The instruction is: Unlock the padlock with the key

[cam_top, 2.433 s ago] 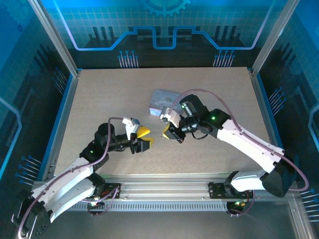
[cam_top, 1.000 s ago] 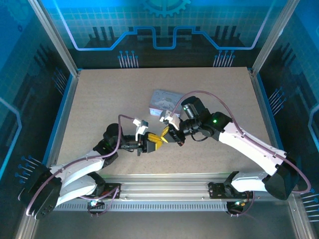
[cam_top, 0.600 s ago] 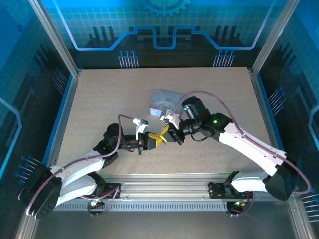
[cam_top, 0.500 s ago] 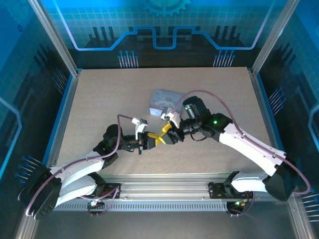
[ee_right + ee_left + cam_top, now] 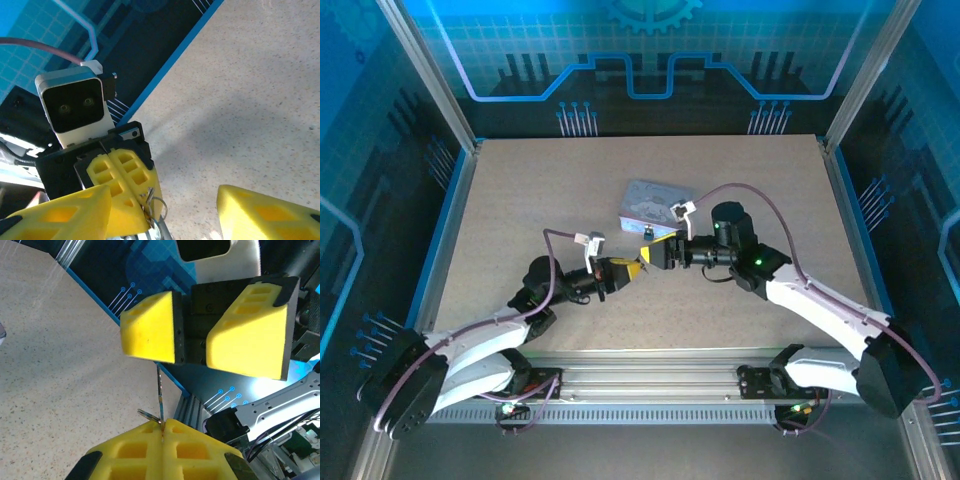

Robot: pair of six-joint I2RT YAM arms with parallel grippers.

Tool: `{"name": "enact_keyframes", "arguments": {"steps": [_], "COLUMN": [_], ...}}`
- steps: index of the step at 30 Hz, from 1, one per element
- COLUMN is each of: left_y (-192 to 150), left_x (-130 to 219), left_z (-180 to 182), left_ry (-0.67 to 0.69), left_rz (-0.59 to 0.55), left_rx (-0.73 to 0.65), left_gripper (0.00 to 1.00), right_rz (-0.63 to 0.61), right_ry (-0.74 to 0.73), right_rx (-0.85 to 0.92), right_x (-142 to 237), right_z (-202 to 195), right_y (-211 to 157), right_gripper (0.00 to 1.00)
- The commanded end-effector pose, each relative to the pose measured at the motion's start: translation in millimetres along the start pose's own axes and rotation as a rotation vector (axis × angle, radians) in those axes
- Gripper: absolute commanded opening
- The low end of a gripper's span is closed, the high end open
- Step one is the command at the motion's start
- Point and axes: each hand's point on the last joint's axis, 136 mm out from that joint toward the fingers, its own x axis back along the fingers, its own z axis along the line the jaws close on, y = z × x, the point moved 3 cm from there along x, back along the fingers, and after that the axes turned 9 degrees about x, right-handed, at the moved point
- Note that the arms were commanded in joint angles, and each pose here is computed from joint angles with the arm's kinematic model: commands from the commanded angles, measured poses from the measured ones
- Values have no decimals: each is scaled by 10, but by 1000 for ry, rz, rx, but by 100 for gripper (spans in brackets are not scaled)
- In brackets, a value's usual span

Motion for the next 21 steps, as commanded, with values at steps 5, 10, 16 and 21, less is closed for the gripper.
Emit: {"name": "enact_keyframes", "arguments": {"steps": [5,10,16,21], "left_y": [90,99,106,124], "left_x": [-8,-6,-12,-10], "left_z": [-153,-167,-185,-205], "left_ry": [-75,-79,-85,-87], "left_rz": [-41,-44,-41,-43], "left_rx": [0,-2,2,5], "left_gripper": [0,0,0,0], "right_rz": [-87,-85,-78,-65], "right_ry": [89,97,116,119], "right_rx": [-77,-76,-63,-48], "right_x": [-128,-138,-152,-179], "right_z": [136,160,187,214], "right_y": [123,116,104,84], "right_gripper": [39,26,7,1]}}
